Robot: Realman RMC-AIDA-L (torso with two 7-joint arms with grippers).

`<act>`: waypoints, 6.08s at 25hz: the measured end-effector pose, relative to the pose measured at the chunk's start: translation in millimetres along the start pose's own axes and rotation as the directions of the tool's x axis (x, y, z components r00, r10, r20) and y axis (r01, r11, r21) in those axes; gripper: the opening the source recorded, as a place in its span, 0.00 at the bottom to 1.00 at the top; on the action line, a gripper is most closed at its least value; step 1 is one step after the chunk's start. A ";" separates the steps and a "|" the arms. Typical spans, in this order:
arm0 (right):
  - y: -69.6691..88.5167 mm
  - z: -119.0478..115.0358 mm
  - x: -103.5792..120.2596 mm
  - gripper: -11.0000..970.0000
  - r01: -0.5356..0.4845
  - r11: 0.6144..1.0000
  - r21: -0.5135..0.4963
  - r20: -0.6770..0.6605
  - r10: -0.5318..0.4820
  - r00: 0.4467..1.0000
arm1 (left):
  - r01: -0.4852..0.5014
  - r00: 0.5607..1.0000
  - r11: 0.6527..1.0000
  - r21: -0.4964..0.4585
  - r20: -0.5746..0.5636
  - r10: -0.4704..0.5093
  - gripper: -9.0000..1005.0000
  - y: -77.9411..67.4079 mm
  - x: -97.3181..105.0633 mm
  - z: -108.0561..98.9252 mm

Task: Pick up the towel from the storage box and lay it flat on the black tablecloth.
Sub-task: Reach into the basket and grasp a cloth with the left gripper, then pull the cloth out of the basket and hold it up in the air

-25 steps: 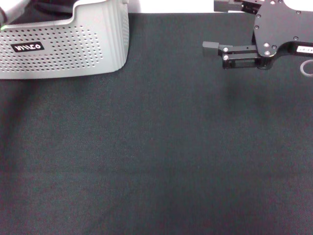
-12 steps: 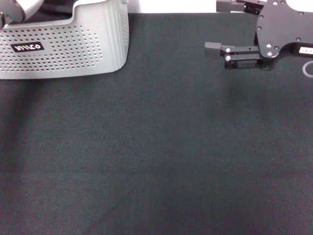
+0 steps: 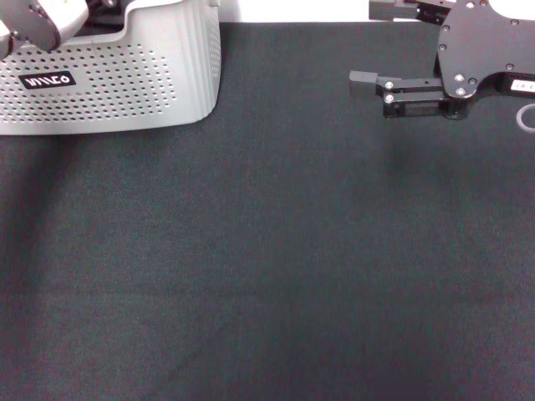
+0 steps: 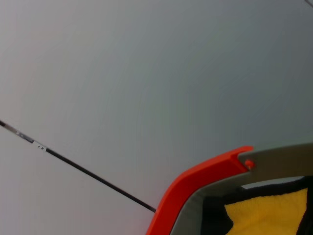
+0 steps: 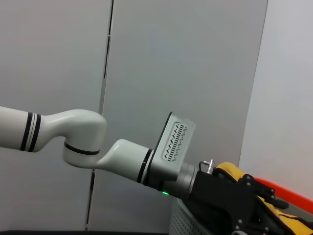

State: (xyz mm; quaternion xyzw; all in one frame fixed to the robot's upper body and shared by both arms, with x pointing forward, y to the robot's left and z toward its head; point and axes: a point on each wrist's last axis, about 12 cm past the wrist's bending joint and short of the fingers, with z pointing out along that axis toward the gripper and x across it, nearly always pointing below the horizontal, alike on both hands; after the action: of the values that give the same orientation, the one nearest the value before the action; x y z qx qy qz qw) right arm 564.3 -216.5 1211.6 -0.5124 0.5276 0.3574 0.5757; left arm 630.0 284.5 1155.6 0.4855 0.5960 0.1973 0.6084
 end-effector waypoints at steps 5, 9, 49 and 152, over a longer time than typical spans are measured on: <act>1.1 -0.2 0.0 0.87 0.000 1.000 -0.008 0.001 0.000 1.000 | -0.017 1.000 1.000 -0.005 -0.001 0.017 0.48 1.1 -3.3 1.2; 2.4 -2.3 0.9 0.86 -0.005 1.000 -0.006 0.004 0.005 1.000 | -0.030 0.999 0.999 -0.012 -0.021 0.030 0.46 -0.1 -4.4 3.3; 4.2 -10.3 -1.8 0.86 -0.008 1.000 -0.010 0.034 0.008 0.999 | 0.295 0.949 0.946 -0.137 0.161 -0.272 0.02 25.7 -34.8 -23.3; 4.5 31.0 -24.2 0.58 0.038 0.994 -0.101 0.436 0.010 0.900 | 0.543 0.212 0.665 0.513 0.683 -0.699 0.02 10.6 -75.9 -104.9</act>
State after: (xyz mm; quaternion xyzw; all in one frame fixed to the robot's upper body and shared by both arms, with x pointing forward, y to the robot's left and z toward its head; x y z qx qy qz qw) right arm 563.0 -182.4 1231.6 -0.4533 0.3618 0.4865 0.6534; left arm 521.4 264.4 1224.0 0.2816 0.3784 -0.3739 0.7986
